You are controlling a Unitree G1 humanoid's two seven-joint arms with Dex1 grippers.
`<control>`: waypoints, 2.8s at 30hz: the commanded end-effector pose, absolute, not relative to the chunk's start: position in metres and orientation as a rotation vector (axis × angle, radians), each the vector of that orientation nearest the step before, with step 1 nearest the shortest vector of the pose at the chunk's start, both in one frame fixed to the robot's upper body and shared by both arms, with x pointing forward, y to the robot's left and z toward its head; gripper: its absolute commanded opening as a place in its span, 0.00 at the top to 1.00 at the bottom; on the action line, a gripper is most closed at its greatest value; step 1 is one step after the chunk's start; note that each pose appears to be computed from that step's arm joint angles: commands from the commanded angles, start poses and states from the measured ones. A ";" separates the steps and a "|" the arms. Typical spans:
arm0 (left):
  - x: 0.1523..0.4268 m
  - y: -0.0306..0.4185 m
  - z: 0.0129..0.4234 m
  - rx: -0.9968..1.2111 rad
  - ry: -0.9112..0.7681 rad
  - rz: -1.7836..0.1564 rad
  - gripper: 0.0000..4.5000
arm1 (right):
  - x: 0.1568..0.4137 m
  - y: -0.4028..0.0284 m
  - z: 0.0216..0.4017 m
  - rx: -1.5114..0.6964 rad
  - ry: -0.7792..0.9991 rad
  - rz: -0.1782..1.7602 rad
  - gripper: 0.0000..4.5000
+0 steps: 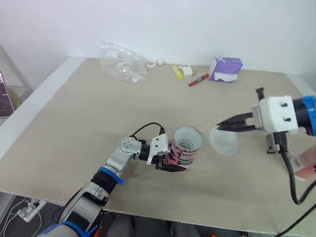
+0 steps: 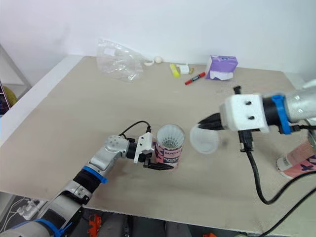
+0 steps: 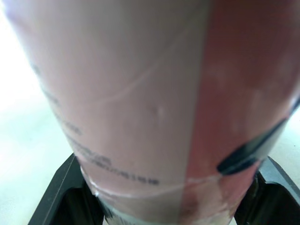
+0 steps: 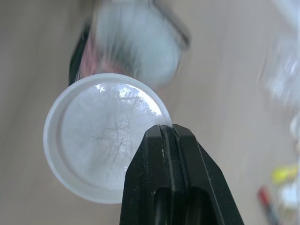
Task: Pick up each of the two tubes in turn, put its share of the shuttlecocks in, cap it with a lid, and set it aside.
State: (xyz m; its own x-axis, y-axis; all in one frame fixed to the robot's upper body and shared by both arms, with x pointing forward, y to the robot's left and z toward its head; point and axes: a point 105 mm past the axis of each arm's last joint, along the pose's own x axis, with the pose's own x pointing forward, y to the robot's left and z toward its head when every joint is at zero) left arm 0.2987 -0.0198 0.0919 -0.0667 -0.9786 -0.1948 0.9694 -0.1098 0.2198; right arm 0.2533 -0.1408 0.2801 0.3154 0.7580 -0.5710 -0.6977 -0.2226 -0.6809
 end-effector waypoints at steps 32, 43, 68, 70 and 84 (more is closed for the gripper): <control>0.305 -0.012 0.072 0.375 0.057 -1.583 0.37 | 0.264 -0.094 0.306 -1.361 -0.185 1.430 1.00; 0.305 -0.013 0.072 0.371 0.059 -1.584 0.37 | 0.268 -0.106 0.282 -1.357 -0.058 1.438 1.00; 0.304 -0.012 0.071 0.364 0.065 -1.570 0.37 | 0.274 -0.109 0.263 -1.379 -0.060 1.448 1.00; 0.304 -0.012 0.071 0.363 0.065 -1.570 0.37 | 0.274 -0.108 0.263 -1.379 -0.066 1.449 1.00; 0.305 -0.011 0.070 0.362 0.071 -1.565 0.37 | 0.282 -0.105 0.262 -1.393 -0.105 1.435 1.00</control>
State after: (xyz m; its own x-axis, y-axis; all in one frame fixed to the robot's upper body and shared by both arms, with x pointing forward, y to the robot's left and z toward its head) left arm 0.3003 -0.0207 0.0922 -0.0346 -0.9802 -0.1951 0.9696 -0.0803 0.2311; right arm 0.2804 -0.1038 0.2574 0.2466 0.7031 -0.6670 -0.6140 -0.4191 -0.6689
